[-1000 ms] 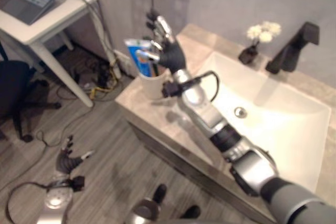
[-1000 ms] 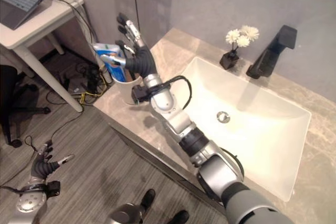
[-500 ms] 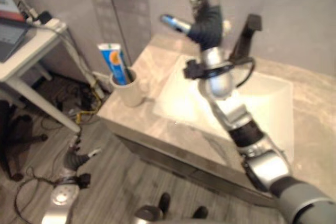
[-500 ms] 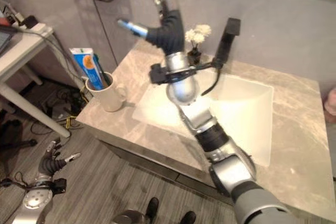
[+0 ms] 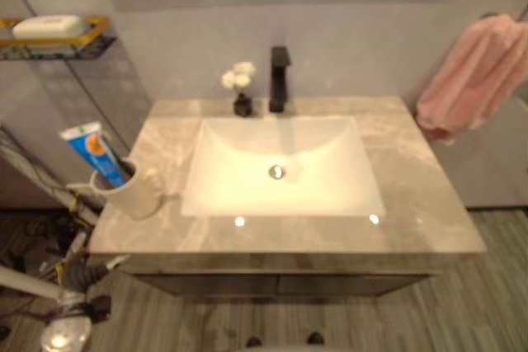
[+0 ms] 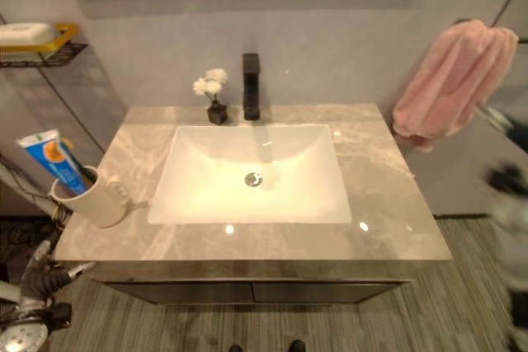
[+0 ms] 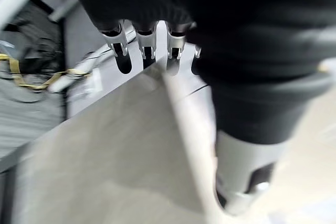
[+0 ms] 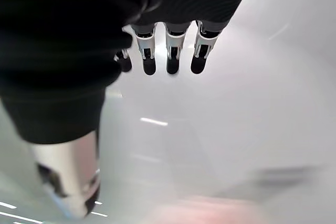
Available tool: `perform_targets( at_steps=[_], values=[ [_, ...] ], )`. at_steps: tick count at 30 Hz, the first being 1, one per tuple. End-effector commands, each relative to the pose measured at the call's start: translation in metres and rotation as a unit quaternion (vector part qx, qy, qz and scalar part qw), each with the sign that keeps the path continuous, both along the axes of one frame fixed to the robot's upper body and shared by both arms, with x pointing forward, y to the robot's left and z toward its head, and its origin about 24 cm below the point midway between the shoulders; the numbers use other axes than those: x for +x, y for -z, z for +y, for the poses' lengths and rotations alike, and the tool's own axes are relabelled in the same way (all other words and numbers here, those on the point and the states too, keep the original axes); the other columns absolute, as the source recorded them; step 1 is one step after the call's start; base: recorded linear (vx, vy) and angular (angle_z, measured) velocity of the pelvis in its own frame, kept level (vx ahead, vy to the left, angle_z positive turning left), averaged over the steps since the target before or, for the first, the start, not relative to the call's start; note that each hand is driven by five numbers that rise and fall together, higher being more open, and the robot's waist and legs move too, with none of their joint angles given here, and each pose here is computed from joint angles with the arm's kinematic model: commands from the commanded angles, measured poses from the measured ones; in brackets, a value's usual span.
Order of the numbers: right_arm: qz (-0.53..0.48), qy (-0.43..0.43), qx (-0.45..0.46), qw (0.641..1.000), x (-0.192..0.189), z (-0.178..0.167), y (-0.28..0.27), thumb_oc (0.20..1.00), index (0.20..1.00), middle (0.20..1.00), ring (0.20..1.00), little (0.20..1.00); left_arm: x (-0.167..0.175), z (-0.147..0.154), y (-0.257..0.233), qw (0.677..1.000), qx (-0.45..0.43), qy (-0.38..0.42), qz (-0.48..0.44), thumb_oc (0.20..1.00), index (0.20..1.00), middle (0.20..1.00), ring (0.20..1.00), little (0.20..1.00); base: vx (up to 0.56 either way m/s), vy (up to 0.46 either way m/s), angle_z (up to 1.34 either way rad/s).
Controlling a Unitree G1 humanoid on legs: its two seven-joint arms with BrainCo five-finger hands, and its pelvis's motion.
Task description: Put brush and paste in cup on sink, flatten towel.
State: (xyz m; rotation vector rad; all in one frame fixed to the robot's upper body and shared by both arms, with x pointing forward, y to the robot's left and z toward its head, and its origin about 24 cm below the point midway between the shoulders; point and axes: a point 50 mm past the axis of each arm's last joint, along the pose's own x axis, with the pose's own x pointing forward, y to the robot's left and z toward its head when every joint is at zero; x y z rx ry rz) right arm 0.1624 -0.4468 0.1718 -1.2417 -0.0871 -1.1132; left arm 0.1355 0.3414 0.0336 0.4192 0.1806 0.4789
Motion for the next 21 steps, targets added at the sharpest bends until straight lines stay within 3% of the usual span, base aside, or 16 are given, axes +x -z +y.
perform_targets(
  at_steps=[1,2,3,4,6,12,16,21],
  values=[
    [-0.068,0.133,0.110,0.983,-0.029,-0.037,0.032,1.000,1.000,1.000,1.000,1.000,0.022,0.006,-0.068,0.987,0.028,0.058,-0.150,1.000,1.000,1.000,1.000,1.000,0.01,-0.026,0.05],
    [-0.034,0.157,0.162,0.974,-0.042,-0.043,0.057,1.000,1.000,1.000,1.000,1.000,0.024,0.005,-0.076,0.983,0.023,0.065,-0.169,1.000,1.000,1.000,1.000,1.000,-0.01,-0.022,0.07],
    [-0.006,0.225,0.262,0.939,-0.079,-0.048,0.104,1.000,1.000,1.000,1.000,1.000,0.028,0.000,-0.087,0.977,0.025,0.087,-0.192,1.000,1.000,1.000,1.000,1.000,-0.01,-0.017,0.07],
    [-0.007,0.224,0.263,0.938,-0.079,-0.049,0.104,1.000,1.000,1.000,1.000,1.000,0.028,0.000,-0.087,0.977,0.025,0.088,-0.192,1.000,1.000,1.000,1.000,1.000,0.00,-0.018,0.06],
    [0.037,0.271,0.359,0.892,-0.109,-0.038,0.152,1.000,1.000,1.000,1.000,1.000,0.033,-0.004,-0.102,0.972,0.057,0.113,-0.197,1.000,1.000,1.000,1.000,1.000,0.00,0.000,0.00],
    [0.192,0.286,0.558,0.755,-0.152,0.040,0.257,1.000,1.000,1.000,1.000,1.000,0.039,-0.014,-0.117,0.963,0.049,0.179,-0.194,1.000,1.000,1.000,1.000,1.000,0.00,-0.024,-0.01],
    [0.358,0.199,0.599,0.688,-0.169,0.101,0.300,1.000,1.000,1.000,1.000,1.000,0.020,-0.005,-0.123,0.967,0.074,0.169,-0.173,1.000,1.000,1.000,1.000,1.000,0.00,-0.011,0.02],
    [0.361,0.218,0.648,0.635,-0.197,0.132,0.315,1.000,1.000,1.000,1.000,1.000,0.004,-0.001,-0.122,0.969,0.051,0.141,-0.194,1.000,1.000,1.000,1.000,1.000,0.00,-0.010,0.07]
  ],
)
